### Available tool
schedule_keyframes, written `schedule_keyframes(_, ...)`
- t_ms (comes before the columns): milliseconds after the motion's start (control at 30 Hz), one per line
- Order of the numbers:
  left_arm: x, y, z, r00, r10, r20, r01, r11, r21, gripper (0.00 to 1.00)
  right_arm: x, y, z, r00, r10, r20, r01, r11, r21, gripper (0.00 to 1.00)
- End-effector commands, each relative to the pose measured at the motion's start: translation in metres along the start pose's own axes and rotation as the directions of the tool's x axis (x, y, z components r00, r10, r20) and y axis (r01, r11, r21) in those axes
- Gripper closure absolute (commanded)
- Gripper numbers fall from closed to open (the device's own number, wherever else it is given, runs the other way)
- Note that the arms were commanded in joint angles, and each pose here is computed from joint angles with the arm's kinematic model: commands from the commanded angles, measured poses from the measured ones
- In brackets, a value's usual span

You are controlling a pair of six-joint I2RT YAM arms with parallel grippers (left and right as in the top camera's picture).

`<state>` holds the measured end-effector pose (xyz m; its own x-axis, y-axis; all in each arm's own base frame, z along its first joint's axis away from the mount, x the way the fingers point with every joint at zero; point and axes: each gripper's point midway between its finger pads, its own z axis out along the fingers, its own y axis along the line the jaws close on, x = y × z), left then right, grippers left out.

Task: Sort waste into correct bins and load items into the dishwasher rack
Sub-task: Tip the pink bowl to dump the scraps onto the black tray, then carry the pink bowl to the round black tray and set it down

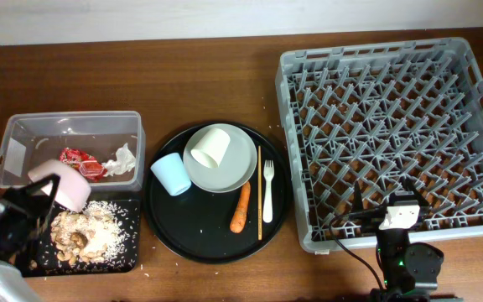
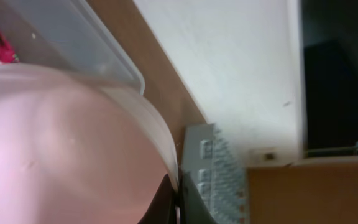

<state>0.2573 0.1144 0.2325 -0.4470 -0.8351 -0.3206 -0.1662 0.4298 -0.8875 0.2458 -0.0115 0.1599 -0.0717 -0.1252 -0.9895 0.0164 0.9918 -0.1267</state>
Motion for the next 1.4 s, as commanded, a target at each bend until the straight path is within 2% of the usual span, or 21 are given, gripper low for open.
schedule_keyframes(0, 0.003, -0.057, 0.006, 0.980, 0.201, -0.010, -0.200, 0.968, -0.149, 1.00, 0.002, 0.001, 0.000, 1.000, 0.001, -0.001, -0.001, 1.000, -0.002, 0.01)
schedule_keyframes(67, 0.017, -0.082, 0.012, 0.952, 0.304, -0.046, -0.306, 0.930, -0.203, 1.00, 0.002, 0.001, 0.000, 1.000, 0.001, -0.001, -0.001, 1.000, -0.002, 0.01)
schedule_keyframes(200, 0.065, -0.110, 0.028, 0.891, 0.421, -0.171, -0.450, 0.869, -0.205, 1.00, 0.002, 0.001, 0.000, 1.000, 0.001, -0.001, -0.001, 1.000, -0.002, 0.01)
schedule_keyframes(300, 0.110, -0.096, 0.038, 0.815, 0.468, -0.342, -0.561, 0.783, -0.268, 1.00, 0.002, 0.001, 0.000, 1.000, 0.001, -0.001, -0.001, 1.000, -0.002, 0.01)
schedule_keyframes(367, 0.121, -0.083, 0.037, 0.789, 0.472, -0.394, -0.602, 0.722, -0.341, 1.00, 0.002, 0.001, 0.000, 1.000, 0.001, -0.001, -0.001, 1.000, -0.002, 0.01)
schedule_keyframes(400, 0.131, -0.081, 0.037, 0.759, 0.488, -0.431, -0.637, 0.693, -0.338, 1.00, 0.002, 0.001, 0.000, 1.000, 0.001, -0.001, -0.001, 1.000, -0.002, 0.01)
schedule_keyframes(633, 0.188, -0.062, 0.058, 0.648, 0.452, -0.614, -0.717, 0.635, -0.289, 1.00, 0.002, 0.001, 0.000, 1.000, 0.001, -0.001, -0.001, 1.000, -0.002, 0.01)
schedule_keyframes(833, 0.244, -0.043, 0.089, 0.475, 0.413, -0.777, -0.805, 0.560, -0.195, 1.00, 0.002, 0.001, 0.000, 1.000, 0.001, -0.001, -0.001, 1.000, -0.002, 0.01)
schedule_keyframes(900, 0.257, -0.035, 0.095, 0.455, 0.390, -0.800, -0.821, 0.532, -0.207, 1.00, 0.002, 0.001, 0.000, 1.000, 0.001, -0.001, -0.001, 1.000, -0.002, 0.01)
schedule_keyframes(1067, 0.290, -0.018, 0.104, 0.363, 0.360, -0.860, -0.870, 0.462, -0.173, 1.00, 0.002, 0.001, 0.000, 1.000, 0.001, -0.001, -0.001, 1.000, -0.002, 0.01)
schedule_keyframes(1167, 0.301, -0.001, 0.111, 0.322, 0.342, -0.883, -0.907, 0.379, -0.185, 1.00, 0.002, 0.001, 0.000, 1.000, 0.001, -0.001, -0.001, 1.000, -0.002, 0.01)
schedule_keyframes(1300, 0.317, 0.015, 0.115, 0.275, 0.305, -0.912, -0.926, 0.339, -0.165, 1.00, 0.002, 0.001, 0.000, 1.000, 0.001, -0.001, -0.001, 1.000, -0.002, 0.01)
schedule_keyframes(1367, 0.319, 0.018, 0.118, 0.271, 0.300, -0.915, -0.928, 0.335, -0.165, 1.00, 0.002, 0.001, 0.000, 1.000, 0.001, -0.001, -0.001, 1.000, -0.002, 0.01)
